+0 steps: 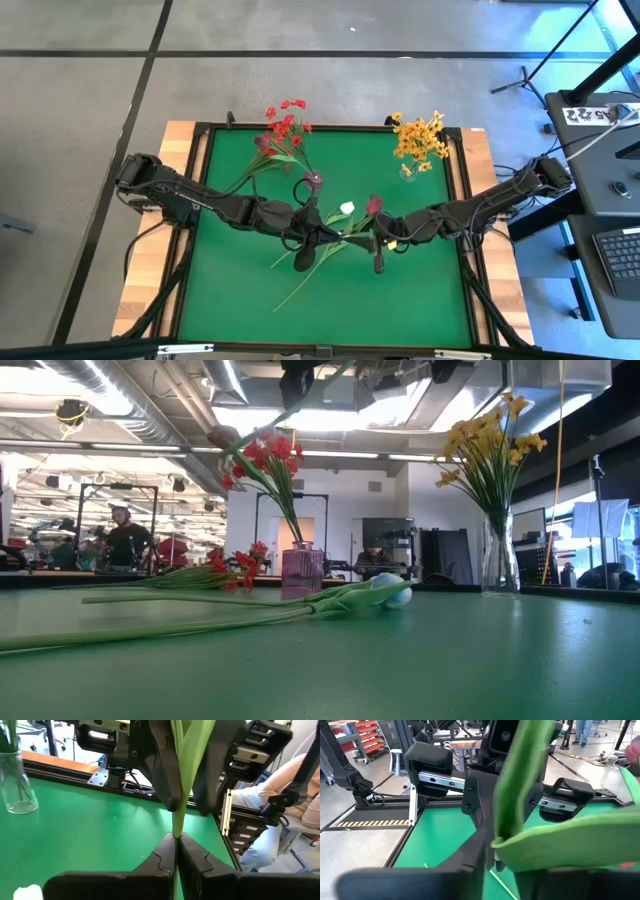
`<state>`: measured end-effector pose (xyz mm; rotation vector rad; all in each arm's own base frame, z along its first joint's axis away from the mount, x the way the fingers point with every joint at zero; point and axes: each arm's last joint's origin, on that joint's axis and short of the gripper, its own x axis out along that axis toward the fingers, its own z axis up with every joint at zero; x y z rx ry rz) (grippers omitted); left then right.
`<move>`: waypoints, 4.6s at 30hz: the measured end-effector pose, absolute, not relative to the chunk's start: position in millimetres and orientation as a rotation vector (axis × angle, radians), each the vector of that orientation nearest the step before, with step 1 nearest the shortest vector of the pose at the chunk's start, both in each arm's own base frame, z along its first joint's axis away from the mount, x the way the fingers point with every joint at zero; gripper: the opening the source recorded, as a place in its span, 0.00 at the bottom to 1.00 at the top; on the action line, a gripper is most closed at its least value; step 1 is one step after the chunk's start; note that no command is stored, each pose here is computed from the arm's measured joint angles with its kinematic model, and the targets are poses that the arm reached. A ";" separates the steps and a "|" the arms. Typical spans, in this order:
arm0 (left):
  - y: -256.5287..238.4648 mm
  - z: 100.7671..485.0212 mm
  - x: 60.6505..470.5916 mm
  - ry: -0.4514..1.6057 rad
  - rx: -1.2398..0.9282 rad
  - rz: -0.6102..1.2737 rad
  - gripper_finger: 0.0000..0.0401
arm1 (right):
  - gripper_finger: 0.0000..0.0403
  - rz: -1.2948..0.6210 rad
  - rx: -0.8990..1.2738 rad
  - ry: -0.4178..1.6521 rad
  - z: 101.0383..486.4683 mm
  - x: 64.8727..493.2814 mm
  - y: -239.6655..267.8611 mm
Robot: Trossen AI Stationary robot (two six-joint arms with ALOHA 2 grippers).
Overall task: Sort flowers into vase by color
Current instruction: Put the red tulip into the pink vase
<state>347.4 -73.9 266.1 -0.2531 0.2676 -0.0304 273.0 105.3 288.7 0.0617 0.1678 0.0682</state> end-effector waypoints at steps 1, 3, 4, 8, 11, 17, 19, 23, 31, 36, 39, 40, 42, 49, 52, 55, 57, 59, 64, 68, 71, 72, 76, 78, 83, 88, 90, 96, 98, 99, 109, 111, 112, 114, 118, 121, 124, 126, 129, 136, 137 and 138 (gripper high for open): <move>-73.6 266.1 347.4 0.266 -0.252 -0.021 0.01 | 0.26 0.068 0.059 0.174 288.2 272.7 105.3; -73.0 266.0 347.4 0.263 -0.248 0.007 0.00 | 0.36 0.067 0.054 0.187 287.2 272.3 105.1; -73.5 266.0 347.2 0.260 -0.245 0.021 0.00 | 0.40 0.066 0.051 0.196 286.5 272.2 105.0; -72.5 269.6 346.0 0.236 -0.237 0.060 0.00 | 0.56 0.065 0.061 0.238 286.3 267.0 103.1; -71.3 275.1 343.8 0.215 -0.223 0.073 0.00 | 0.64 0.065 0.081 0.259 291.0 259.0 100.0; -69.3 291.6 333.8 0.158 -0.182 0.154 0.00 | 0.69 0.052 0.126 0.293 302.0 239.6 91.7; -69.5 299.0 328.8 0.129 -0.148 0.211 0.00 | 0.69 0.045 0.137 0.305 303.7 235.0 89.6; -68.7 314.3 318.6 0.071 -0.080 0.317 0.00 | 0.65 0.033 0.133 0.339 303.2 229.1 87.2; -54.0 295.9 307.4 -0.071 -0.005 0.361 0.00 | 0.59 -0.003 0.073 0.356 299.6 220.5 102.8; -24.5 266.8 290.7 -0.248 -0.049 0.317 0.00 | 0.58 -0.007 0.051 0.341 300.0 213.9 114.4; -7.8 254.2 276.8 -0.343 -0.081 0.331 0.00 | 0.58 -0.009 0.045 0.341 299.8 211.9 117.4; -2.9 251.4 273.2 -0.364 -0.087 0.341 0.00 | 0.58 -0.010 0.044 0.341 299.7 211.8 117.4; 5.8 246.3 268.4 -0.378 -0.094 0.357 0.00 | 0.58 -0.013 0.045 0.341 299.8 212.1 116.8; 28.4 243.6 267.1 -0.372 -0.080 0.347 0.00 | 0.58 -0.041 0.031 0.353 294.3 217.1 118.7; 39.5 243.7 265.7 -0.376 -0.072 0.366 0.00 | 0.58 -0.043 0.021 0.368 290.2 220.0 120.6; 49.0 241.8 265.4 -0.369 -0.084 0.363 0.00 | 0.58 -0.046 0.015 0.376 287.7 221.8 121.6; 53.5 237.7 267.0 -0.354 -0.084 0.356 0.00 | 0.58 -0.060 0.010 0.376 286.8 222.4 121.6; 57.6 232.1 269.7 -0.341 -0.097 0.361 0.00 | 0.58 -0.069 0.009 0.373 286.9 222.5 121.4; 68.2 221.5 286.2 -0.299 -0.090 0.364 0.00 | 0.58 -0.070 0.012 0.371 287.0 222.5 121.4; 79.8 222.6 301.6 -0.307 -0.081 0.385 0.00 | 0.58 -0.076 0.034 0.379 286.2 222.1 121.3; 88.4 222.8 313.5 -0.309 -0.071 0.357 0.00 | 0.58 -0.070 0.043 0.384 285.8 221.9 121.6; 90.7 222.0 316.8 -0.306 -0.068 0.351 0.00 | 0.58 -0.071 0.049 0.387 285.4 221.7 121.5; 99.0 215.7 323.7 -0.282 -0.043 0.367 0.00 | 0.58 -0.073 0.046 0.405 282.2 222.9 122.3; 103.1 212.9 323.5 -0.273 -0.040 0.384 0.00 | 0.58 -0.062 0.046 0.417 279.7 224.4 123.7; 105.7 212.5 322.1 -0.275 -0.040 0.398 0.00 | 0.58 -0.046 0.033 0.453 271.3 229.2 127.3; 95.9 217.2 323.7 -0.322 -0.023 0.368 0.00 | 0.58 -0.044 0.024 0.471 266.7 231.8 129.0; 88.7 219.7 324.8 -0.343 0.009 0.352 0.00 | 0.58 -0.045 0.023 0.471 266.5 231.9 129.1; 61.7 232.9 325.2 -0.385 0.119 0.380 0.00 | 0.58 -0.044 0.023 0.471 266.5 231.9 129.2; 51.5 236.1 325.2 -0.374 0.173 0.431 0.00 | 0.58 -0.044 0.023 0.471 266.5 231.9 129.2; 46.4 237.1 325.2 -0.364 0.202 0.458 0.00 | 0.58 -0.043 0.023 0.471 266.5 231.9 129.2; 35.2 226.3 327.0 -0.256 0.136 0.682 0.00 | 0.58 -0.043 0.023 0.471 266.6 232.0 129.2; 38.0 222.3 327.6 -0.259 0.105 0.725 0.00 | 0.58 -0.043 0.023 0.471 266.6 231.9 129.2; 39.5 219.7 328.0 -0.258 0.094 0.751 0.00 | 0.58 -0.043 0.023 0.471 266.6 231.9 129.2; 40.8 214.0 329.4 -0.269 0.070 0.784 0.00 | 0.58 -0.042 0.017 0.471 266.6 231.9 129.3; 42.1 201.5 331.6 -0.324 0.039 0.834 0.00 | 0.58 -0.041 0.013 0.471 266.6 232.0 129.2; 47.3 193.0 332.3 -0.314 0.049 0.885 0.00 | 0.58 -0.040 0.013 0.471 266.6 232.0 129.2; 52.1 189.6 332.2 -0.300 0.057 0.915 0.00 | 0.58 -0.030 0.015 0.475 266.5 231.9 129.5; 54.2 189.2 332.0 -0.290 0.075 0.924 0.00 | 0.58 -0.025 0.016 0.476 266.4 231.9 129.6; 58.2 189.4 331.5 -0.286 0.087 0.932 0.00 | 0.58 -0.025 0.016 0.477 266.4 231.8 129.7; 66.9 189.8 330.8 -0.307 0.078 0.904 0.00 | 0.58 -0.027 0.008 0.488 262.6 234.0 130.9; 67.3 189.9 330.8 -0.308 0.079 0.903 0.00 | 0.58 -0.027 0.005 0.493 261.4 234.7 131.2; 67.5 189.9 330.8 -0.310 0.076 0.900 0.00 | 0.58 -0.028 0.002 0.499 259.9 235.4 131.6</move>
